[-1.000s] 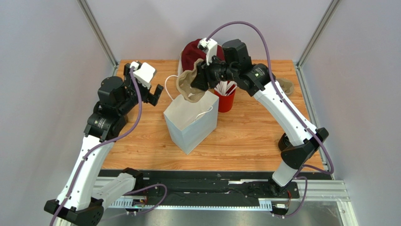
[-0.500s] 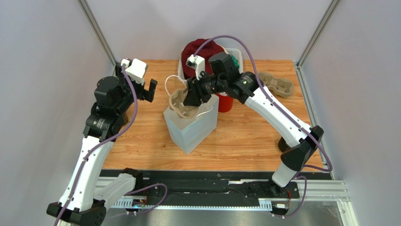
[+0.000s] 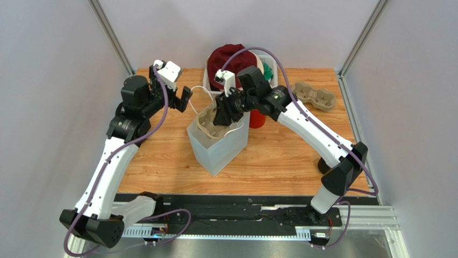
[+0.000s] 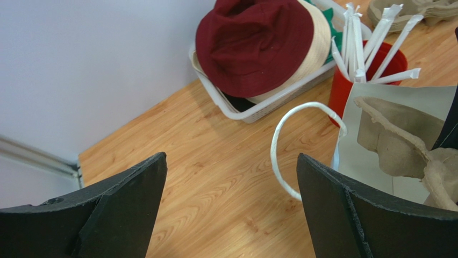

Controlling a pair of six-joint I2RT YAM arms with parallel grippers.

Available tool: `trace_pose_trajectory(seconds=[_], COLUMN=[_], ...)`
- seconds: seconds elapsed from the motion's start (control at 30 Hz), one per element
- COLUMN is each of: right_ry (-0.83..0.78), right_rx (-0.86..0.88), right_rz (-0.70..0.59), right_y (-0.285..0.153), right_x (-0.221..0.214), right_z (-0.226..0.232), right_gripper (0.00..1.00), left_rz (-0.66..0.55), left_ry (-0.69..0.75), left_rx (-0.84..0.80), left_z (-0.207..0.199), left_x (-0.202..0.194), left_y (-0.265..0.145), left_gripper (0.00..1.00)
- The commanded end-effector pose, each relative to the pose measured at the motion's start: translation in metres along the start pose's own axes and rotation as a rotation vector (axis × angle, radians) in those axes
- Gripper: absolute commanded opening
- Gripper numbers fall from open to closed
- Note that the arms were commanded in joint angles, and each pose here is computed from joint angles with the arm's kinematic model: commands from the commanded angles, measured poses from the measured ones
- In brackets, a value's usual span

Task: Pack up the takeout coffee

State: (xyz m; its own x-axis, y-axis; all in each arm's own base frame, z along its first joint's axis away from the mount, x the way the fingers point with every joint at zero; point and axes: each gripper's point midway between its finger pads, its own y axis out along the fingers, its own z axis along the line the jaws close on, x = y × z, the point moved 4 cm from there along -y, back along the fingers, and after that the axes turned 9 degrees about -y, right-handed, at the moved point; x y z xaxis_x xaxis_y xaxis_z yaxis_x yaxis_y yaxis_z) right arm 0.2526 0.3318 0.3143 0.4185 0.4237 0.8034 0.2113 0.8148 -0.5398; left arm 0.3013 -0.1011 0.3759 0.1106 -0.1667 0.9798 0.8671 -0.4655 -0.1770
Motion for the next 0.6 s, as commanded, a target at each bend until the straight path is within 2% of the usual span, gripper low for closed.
trace_pose_trajectory(seconds=[0.0, 0.17, 0.4, 0.5, 0.53, 0.57], right_ry=[-0.042, -0.037, -0.015, -0.004, -0.002, -0.002], right_rx=[-0.045, -0.074, -0.136, -0.157, -0.163, -0.174], right_rz=[-0.068, -0.071, -0.044, -0.029, -0.027, -0.026], right_y=[-0.017, -0.017, -0.006, 0.0, 0.001, 0.002], right_x=[0.015, 0.019, 0.013, 0.009, 0.008, 0.007], right_z=[0.001, -0.003, -0.016, -0.022, -0.023, -0.025], right_gripper=[0.43, 0.43, 0.44, 0.44, 0.43, 0.43], left_rz=[-0.092, -0.082, -0.083, -0.074, -0.071, -0.069], left_ry=[0.025, 0.017, 0.013, 0.011, 0.009, 0.01], left_rx=[-0.091, -0.172, -0.244, -0.27, -0.279, -0.282], left_z=[-0.006, -0.014, -0.024, -0.028, -0.028, -0.029], left_x=[0.026, 0.017, 0.008, 0.005, 0.003, 0.002], left_y=[0.016, 0.033, 0.036, 0.038, 0.038, 0.039], left_gripper=[0.99, 0.99, 0.98, 0.93, 0.86, 0.83])
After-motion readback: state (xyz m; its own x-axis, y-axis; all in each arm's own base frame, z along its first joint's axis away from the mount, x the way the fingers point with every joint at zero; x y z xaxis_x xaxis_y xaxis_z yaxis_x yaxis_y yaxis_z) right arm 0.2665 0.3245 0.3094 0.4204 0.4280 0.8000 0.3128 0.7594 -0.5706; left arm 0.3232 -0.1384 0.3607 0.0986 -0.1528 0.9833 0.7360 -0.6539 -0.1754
